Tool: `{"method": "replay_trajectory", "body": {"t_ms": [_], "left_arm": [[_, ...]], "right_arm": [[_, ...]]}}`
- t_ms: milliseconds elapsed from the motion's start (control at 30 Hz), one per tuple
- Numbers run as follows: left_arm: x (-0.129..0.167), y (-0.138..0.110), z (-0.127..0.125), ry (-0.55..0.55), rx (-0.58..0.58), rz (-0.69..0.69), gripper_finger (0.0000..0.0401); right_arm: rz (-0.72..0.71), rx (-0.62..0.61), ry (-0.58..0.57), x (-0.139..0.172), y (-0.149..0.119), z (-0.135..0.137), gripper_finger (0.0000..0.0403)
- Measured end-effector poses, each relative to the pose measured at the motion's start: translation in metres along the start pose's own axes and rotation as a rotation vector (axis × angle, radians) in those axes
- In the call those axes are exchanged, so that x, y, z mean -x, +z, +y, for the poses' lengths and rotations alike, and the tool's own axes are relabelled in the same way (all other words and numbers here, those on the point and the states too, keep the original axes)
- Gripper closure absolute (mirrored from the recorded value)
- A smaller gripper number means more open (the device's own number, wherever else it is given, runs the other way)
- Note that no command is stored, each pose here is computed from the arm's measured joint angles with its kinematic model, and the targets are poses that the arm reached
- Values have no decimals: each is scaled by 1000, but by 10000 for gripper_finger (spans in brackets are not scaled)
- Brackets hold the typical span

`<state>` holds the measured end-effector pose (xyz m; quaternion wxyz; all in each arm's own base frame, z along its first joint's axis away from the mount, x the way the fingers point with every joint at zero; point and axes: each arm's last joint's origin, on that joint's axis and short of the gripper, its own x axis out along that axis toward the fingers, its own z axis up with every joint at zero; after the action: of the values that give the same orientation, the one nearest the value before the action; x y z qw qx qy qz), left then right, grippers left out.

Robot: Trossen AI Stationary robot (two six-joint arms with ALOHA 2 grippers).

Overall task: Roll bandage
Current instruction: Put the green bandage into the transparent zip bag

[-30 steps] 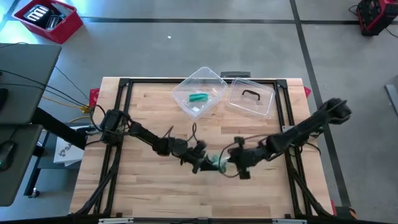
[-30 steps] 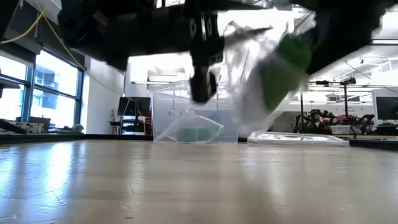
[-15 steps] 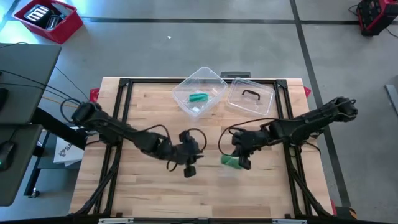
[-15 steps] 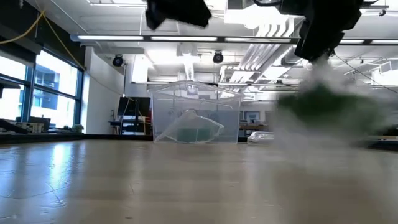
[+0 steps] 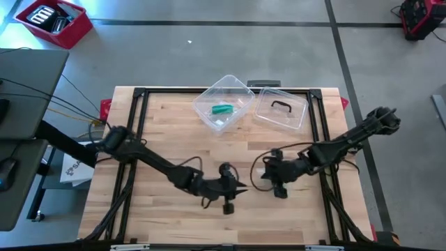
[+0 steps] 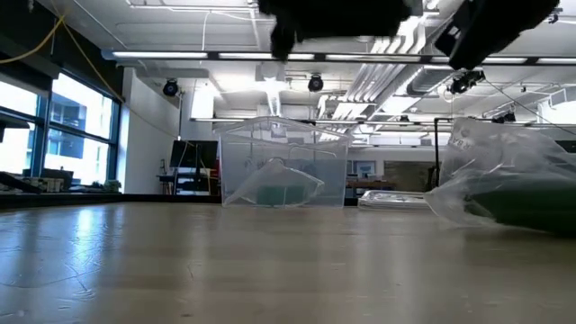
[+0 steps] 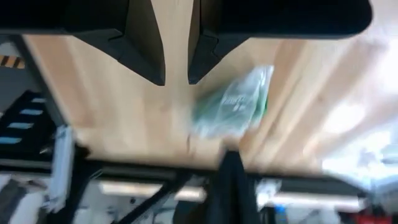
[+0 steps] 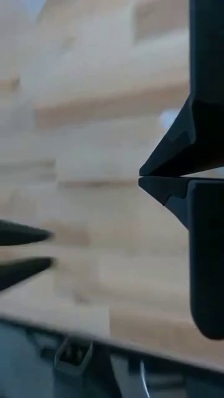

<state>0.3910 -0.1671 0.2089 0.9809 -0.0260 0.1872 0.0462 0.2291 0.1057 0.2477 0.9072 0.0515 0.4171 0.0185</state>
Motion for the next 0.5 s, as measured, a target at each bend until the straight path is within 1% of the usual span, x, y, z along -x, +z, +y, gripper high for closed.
{"method": "replay_trajectory", "body": {"t_ms": [100,167,233,300,400,500], "left_arm": [[-16,-18,4,18,48,40,337],[-23,-24,5,10,68,51,337],[-27,-25,6,-3,89,24,337],[-29,-22,4,-24,101,-25,337],[-29,-11,3,-59,79,-124,337],[-31,2,9,-98,67,-229,339]], "right_arm": [[60,-36,-128,10,-13,-4,402],[105,-77,-225,18,-22,-11,402],[152,-113,-293,22,-29,-16,402],[188,-130,-292,16,-37,-16,402],[188,-121,-243,6,-50,-11,402],[239,-103,-265,0,-63,-15,398]]}}
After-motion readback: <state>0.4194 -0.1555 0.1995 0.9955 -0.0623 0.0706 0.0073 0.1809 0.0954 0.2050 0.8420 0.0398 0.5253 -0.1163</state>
